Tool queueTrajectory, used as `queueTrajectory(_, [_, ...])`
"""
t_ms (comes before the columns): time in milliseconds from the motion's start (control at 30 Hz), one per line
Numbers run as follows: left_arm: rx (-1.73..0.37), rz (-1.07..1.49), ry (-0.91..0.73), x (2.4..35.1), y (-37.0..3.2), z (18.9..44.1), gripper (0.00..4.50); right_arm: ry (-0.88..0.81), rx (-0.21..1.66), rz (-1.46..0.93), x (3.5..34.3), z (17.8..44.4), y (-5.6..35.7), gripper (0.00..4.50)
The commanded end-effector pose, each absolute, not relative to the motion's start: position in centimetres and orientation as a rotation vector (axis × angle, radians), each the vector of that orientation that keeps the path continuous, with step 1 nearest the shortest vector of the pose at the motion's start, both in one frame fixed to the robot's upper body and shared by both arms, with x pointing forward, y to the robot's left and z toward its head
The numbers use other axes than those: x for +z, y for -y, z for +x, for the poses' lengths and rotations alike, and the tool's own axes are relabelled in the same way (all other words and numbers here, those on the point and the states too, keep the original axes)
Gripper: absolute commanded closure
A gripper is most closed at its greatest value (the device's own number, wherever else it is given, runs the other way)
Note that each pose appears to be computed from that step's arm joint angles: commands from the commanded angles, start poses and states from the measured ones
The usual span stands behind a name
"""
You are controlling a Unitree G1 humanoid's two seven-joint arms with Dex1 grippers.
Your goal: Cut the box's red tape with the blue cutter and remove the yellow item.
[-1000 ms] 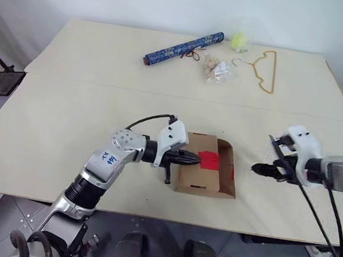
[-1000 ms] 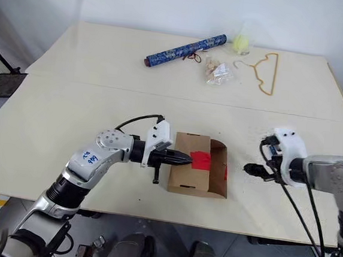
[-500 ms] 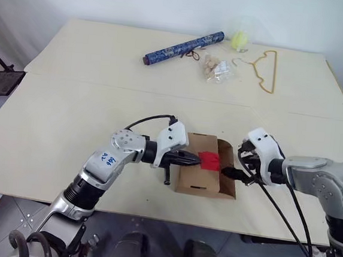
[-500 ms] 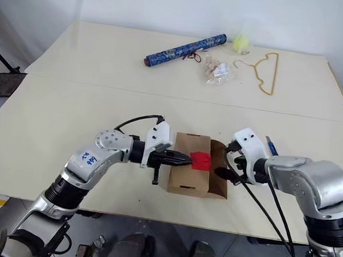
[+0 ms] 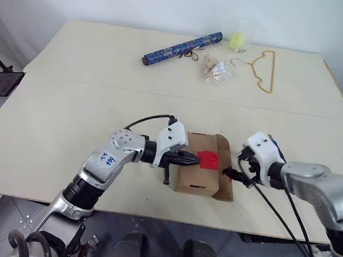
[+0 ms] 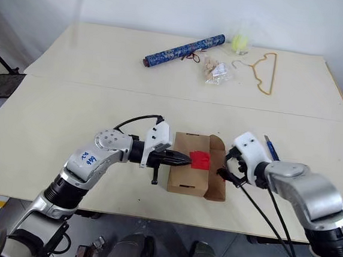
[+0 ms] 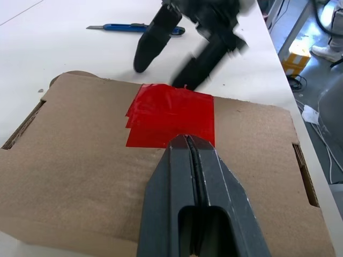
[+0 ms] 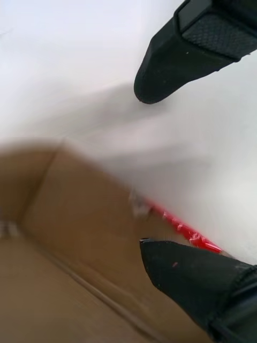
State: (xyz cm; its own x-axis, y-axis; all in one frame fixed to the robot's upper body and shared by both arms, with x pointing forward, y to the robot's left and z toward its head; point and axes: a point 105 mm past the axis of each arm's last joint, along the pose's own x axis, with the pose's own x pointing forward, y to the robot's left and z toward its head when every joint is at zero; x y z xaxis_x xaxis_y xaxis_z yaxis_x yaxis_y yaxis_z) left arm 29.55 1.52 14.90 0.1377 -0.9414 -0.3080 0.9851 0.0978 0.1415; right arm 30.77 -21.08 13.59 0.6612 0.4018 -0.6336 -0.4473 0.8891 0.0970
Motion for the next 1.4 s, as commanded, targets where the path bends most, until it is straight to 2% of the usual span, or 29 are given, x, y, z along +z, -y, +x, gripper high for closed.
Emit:
queueTrajectory(33, [-1.427,0.356,-0.245,12.9,-2.1,29.6,4.50,-0.739,0.518,0.124,15.1,30.2,21.7,0.02])
queueTrajectory(300, [-1.433,0.360,-0.244,13.0,-2.0,29.6,4.50,-0.819,0.603,0.367,14.3,31.1,20.7,0.02])
queueTrajectory(700, [-1.435,0.359,-0.237,13.2,-2.1,29.5,4.50,-0.952,0.727,0.381,12.1,31.0,18.4,0.02])
queueTrajectory(800, [-1.430,0.361,-0.235,13.3,-2.2,29.6,4.50,-0.967,0.767,0.363,12.0,30.6,17.9,0.60])
queueTrajectory(1000, [-1.426,0.361,-0.235,13.2,-2.3,29.7,4.50,-0.981,0.811,0.350,11.5,30.2,17.3,2.65])
queueTrajectory(1400, [-1.427,0.360,-0.232,13.2,-2.3,29.7,4.50,-1.021,0.907,0.317,10.3,30.3,14.9,2.65])
